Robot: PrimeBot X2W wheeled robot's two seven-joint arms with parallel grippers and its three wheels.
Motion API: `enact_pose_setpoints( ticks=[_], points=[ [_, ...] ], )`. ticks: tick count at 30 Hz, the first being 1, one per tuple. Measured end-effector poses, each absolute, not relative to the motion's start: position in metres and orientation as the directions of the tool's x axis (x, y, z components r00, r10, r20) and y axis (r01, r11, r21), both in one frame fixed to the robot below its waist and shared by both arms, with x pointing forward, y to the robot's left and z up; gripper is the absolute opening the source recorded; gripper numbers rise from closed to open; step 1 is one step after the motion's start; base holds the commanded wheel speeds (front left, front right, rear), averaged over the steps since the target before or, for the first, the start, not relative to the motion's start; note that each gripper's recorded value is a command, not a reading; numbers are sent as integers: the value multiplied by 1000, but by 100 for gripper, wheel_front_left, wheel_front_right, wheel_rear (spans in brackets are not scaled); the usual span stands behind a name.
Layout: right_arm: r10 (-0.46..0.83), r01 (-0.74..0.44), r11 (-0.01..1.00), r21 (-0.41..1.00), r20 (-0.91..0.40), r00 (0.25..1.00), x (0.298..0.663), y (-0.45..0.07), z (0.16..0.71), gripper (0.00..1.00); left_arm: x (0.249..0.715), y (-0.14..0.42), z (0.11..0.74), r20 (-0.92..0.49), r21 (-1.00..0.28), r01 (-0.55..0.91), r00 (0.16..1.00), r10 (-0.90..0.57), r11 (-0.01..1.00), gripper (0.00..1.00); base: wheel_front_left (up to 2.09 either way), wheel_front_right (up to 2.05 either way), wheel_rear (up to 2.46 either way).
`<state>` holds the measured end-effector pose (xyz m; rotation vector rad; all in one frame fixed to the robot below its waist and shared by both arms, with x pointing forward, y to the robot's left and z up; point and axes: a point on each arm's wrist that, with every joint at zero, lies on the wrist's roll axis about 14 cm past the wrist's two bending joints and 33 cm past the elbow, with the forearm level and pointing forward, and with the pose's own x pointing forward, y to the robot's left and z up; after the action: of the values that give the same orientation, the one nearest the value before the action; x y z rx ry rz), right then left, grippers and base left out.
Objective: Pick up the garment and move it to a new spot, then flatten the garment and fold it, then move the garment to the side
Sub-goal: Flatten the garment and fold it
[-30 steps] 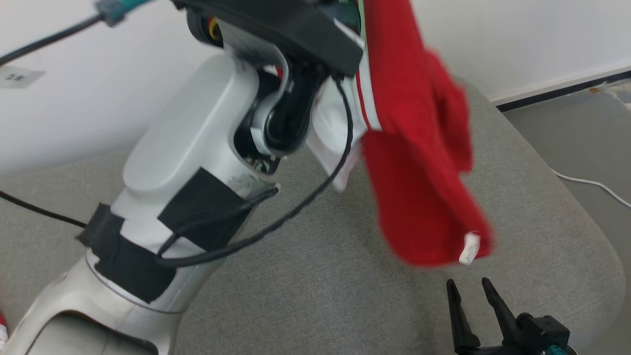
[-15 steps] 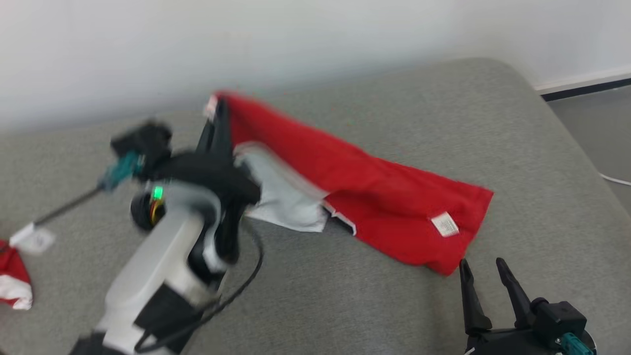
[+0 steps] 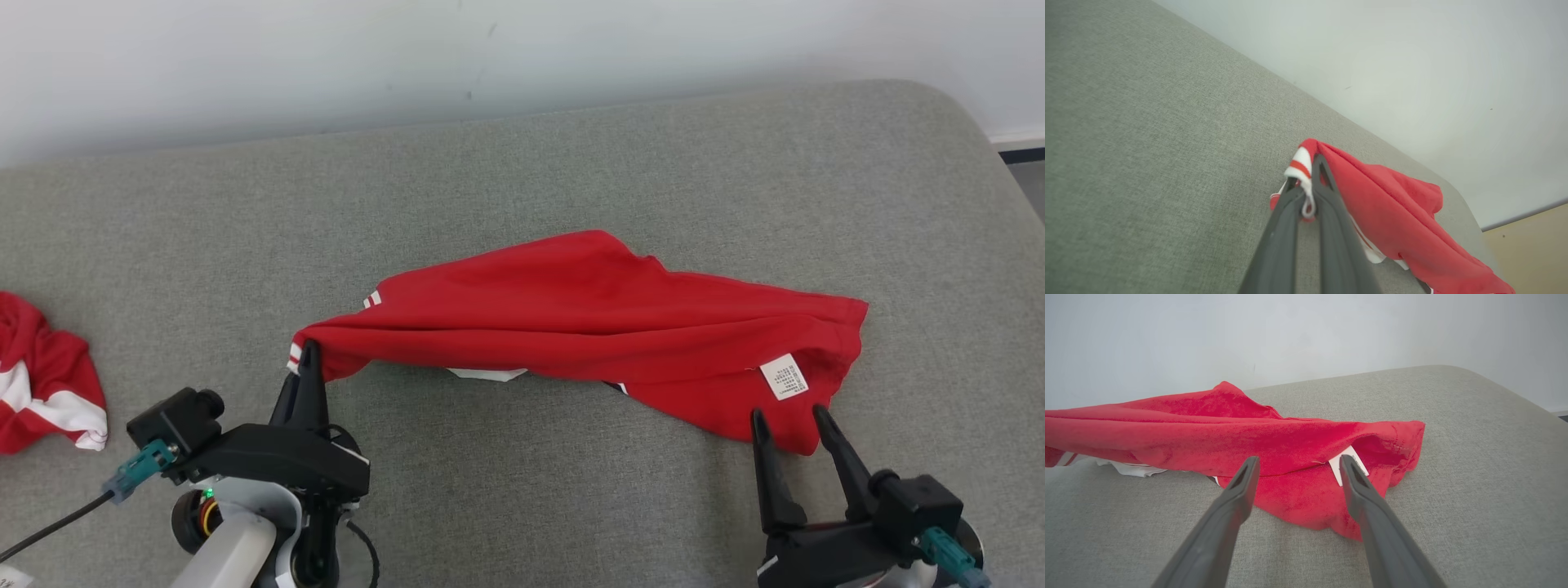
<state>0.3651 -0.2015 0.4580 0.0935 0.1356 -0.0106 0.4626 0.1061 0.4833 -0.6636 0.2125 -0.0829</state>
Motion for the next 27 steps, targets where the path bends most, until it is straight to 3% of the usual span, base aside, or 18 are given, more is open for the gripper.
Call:
enact_pose_setpoints(
  ticks=[9, 15, 20, 27],
  points=[
    [-11, 16, 997, 75, -71, 997, 370, -205, 482, 100, 458, 89, 550, 9, -639, 146, 983, -183, 755, 0, 0, 0, 0],
    [-35, 40, 996, 74, -66, 997, 361, -212, 484, 100, 422, 67, 607, 113, -619, 288, 953, -280, 731, 0, 0, 0, 0],
    [-49, 54, 996, 78, -55, 997, 359, -217, 487, 100, 414, 56, 598, 26, -603, 286, 940, -340, 745, 0, 0, 0, 0],
    [-20, 25, 997, 80, -57, 998, 371, -207, 485, 100, 486, 94, 526, -193, -463, 92, 960, -202, 881, 0, 0, 0, 0]
  ],
)
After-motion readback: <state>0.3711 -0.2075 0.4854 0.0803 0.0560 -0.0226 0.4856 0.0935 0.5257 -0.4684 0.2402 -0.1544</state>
